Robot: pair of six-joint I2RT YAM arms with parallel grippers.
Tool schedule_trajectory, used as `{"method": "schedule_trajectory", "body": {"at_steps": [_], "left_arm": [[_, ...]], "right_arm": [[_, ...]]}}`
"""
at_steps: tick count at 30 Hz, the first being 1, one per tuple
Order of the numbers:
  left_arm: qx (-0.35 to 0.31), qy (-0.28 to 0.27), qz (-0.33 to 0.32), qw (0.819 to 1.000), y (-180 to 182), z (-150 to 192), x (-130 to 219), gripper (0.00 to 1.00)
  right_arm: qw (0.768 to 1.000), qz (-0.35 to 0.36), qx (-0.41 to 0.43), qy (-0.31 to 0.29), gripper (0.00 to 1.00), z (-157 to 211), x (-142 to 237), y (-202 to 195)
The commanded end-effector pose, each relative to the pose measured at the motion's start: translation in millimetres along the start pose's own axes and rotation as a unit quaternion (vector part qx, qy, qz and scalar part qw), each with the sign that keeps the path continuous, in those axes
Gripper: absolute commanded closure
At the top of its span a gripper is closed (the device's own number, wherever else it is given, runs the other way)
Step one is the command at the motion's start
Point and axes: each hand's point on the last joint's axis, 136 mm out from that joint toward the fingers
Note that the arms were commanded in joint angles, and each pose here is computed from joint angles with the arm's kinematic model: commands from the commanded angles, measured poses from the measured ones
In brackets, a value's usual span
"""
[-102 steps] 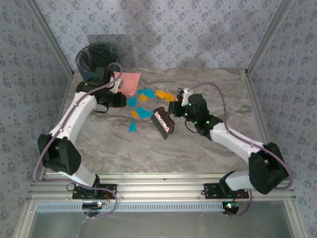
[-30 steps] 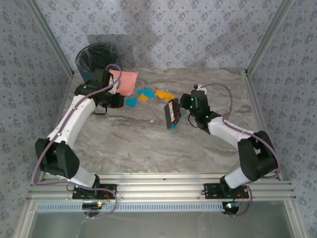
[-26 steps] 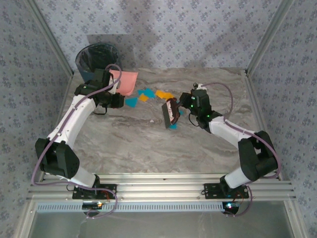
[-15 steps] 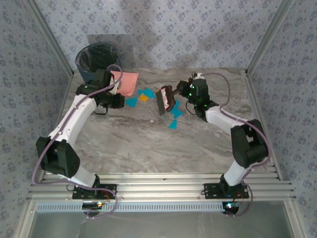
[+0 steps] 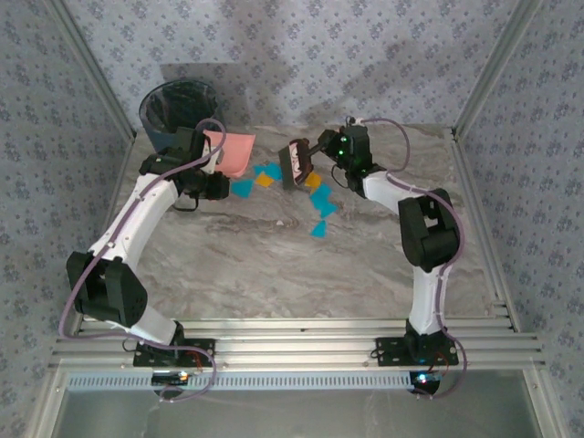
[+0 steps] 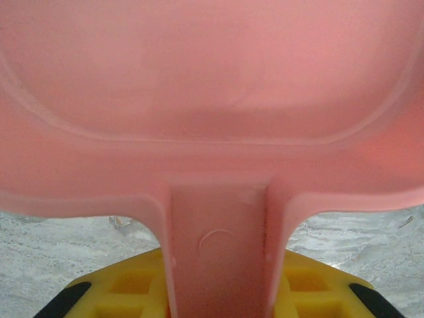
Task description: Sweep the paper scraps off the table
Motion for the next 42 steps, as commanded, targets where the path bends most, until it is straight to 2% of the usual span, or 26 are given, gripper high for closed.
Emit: {"method": "schedule_trajectory", "body": {"at_steps": [1, 7, 16, 27, 32, 38, 42], "left_arm": [[-0.006, -0.005, 0.000, 1.000, -1, -4, 5, 1.00], [-0.006, -0.005, 0.002, 1.000, -2, -4, 6, 1.00], [-0.008, -0.004, 0.004, 1.000, -3, -4, 5, 1.00], [-0.012, 0.001, 0.004, 1.000, -5, -2, 3, 1.00], [-0.014, 0.002, 0.005, 1.000, -7, -2, 2, 1.00], [-0.016, 0.006, 0.008, 1.000, -9, -1, 1, 1.00], [-0.020, 0.010, 0.010, 1.000, -11, 0, -1, 1.00]], "right_arm": [[1.000, -0.005, -0.028, -0.013, 1.00, -14, -11, 4], [0.999, 0.035, -0.035, -0.022, 1.00, -16, -17, -20], [0.995, 0.083, -0.039, -0.028, 1.00, -14, -1, -53], [0.983, 0.156, -0.028, -0.097, 1.00, -30, 63, -81], [0.973, 0.196, -0.042, -0.115, 1.00, -26, 95, -104], [0.970, 0.206, -0.042, -0.121, 1.00, -23, 118, -102], [0.973, 0.194, -0.030, -0.124, 1.00, -24, 127, -88]]}}
Point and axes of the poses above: each hand's point on the last joint's axis, 136 mm out from that joint toward the fingers, its own x axis back along the fingers, its own y axis along the line the jaws close on, z = x × y, and after that the axes turned 15 degrees about -x, right-handed
